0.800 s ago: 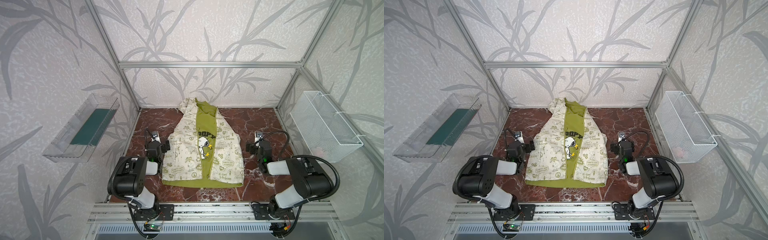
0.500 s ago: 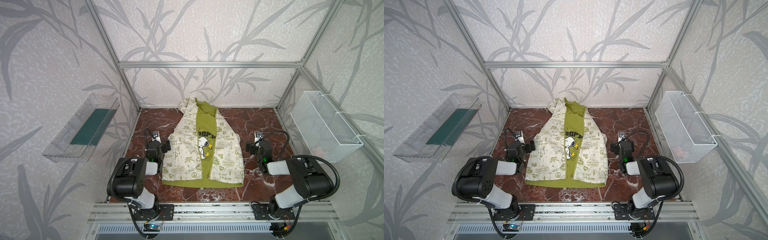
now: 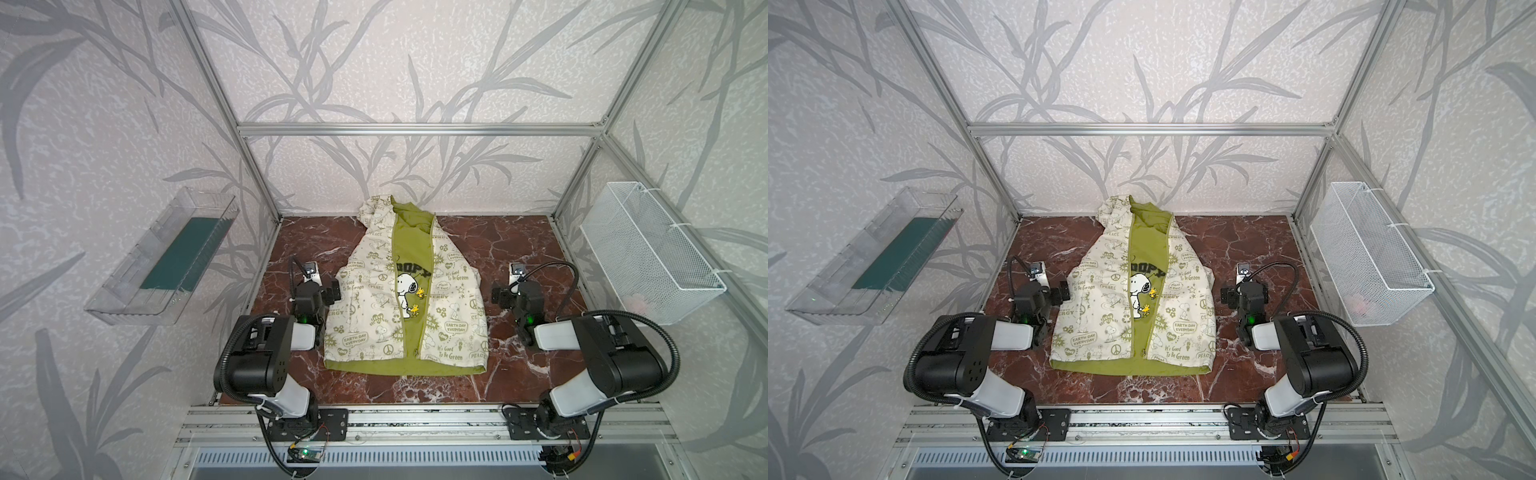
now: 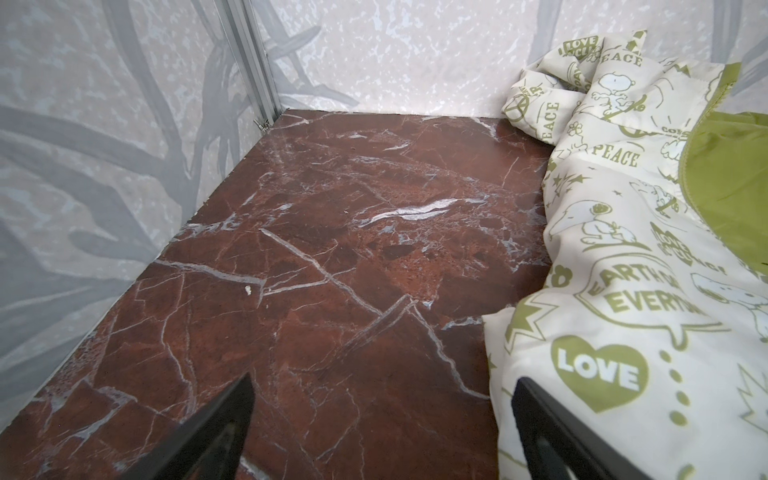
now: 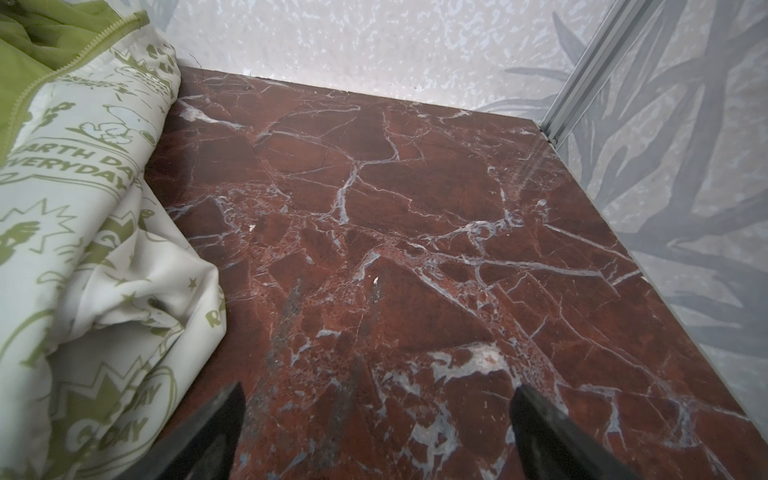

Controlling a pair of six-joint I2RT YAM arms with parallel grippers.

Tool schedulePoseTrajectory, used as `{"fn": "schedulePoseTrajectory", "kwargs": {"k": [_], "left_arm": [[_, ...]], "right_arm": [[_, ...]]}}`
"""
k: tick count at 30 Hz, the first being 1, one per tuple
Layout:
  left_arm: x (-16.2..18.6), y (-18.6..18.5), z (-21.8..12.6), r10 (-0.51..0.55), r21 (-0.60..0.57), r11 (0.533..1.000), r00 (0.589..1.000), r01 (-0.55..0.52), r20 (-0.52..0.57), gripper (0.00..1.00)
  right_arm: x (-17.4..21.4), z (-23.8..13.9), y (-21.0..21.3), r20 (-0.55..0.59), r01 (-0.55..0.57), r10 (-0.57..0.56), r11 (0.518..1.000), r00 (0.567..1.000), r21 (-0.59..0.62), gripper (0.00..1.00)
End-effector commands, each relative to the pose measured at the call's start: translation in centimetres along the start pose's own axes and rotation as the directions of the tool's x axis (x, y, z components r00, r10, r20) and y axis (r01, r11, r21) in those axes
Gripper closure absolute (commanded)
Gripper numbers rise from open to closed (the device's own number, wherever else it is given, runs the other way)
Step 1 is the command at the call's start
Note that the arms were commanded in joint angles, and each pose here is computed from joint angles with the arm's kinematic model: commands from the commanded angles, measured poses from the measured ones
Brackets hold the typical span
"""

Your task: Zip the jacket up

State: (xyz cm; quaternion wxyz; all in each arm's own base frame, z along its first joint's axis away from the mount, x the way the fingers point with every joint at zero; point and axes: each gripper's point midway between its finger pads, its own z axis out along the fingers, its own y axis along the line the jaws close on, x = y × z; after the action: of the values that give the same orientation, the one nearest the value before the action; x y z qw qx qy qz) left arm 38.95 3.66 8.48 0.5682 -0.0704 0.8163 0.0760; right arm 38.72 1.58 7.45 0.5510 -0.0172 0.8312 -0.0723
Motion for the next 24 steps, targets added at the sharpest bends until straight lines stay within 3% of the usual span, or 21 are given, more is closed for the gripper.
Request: {"fn": "schedulePoseTrajectory", "kwargs": {"k": [1,9,13,15,17,19,24], "left_arm": [[-1.2,0.2,0.2,-0.005,-0.019,1.000,0.999,0.006,0.037,0.01],[-1.3,1.0,0.1,-0.022,-0.064,0.998,0.999,0.024,0.043,0.01],[-3.9,2.5,-0.9,-0.043,-0.151,0.987,0.998,0.048,0.035,0.01],[-6.3,3.3,-2.2,-0.070,-0.190,0.979,0.998,0.068,0.000,0.01],[-8.6,3.2,-3.5,-0.122,-0.174,0.978,0.992,0.116,-0.024,0.01],[-10.0,1.6,-4.9,-0.162,-0.082,0.985,0.984,0.155,-0.080,0.01],[-6.9,-4.7,-8.1,-0.374,0.083,0.908,0.884,0.411,-0.281,0.04]], "right_arm": [[-1.9,0.0,-0.1,0.049,-0.022,0.022,1.000,0.999,0.002,0.01],[-2.0,0.0,-0.2,0.050,-0.023,0.023,1.000,0.998,0.002,0.01],[-3.7,-0.9,-0.5,0.109,-0.017,0.013,0.999,0.994,0.029,0.01],[-4.6,-2.2,-1.8,-0.001,-0.037,0.037,0.991,0.999,0.132,0.01],[-4.1,-4.1,-1.4,-0.204,-0.056,0.073,0.994,0.976,0.091,0.01],[-3.9,-6.5,-0.4,-0.320,-0.109,0.121,0.992,0.940,0.055,0.01],[-4.1,-13.1,6.4,-0.449,-0.163,0.085,0.977,0.890,-0.138,0.01]]}}
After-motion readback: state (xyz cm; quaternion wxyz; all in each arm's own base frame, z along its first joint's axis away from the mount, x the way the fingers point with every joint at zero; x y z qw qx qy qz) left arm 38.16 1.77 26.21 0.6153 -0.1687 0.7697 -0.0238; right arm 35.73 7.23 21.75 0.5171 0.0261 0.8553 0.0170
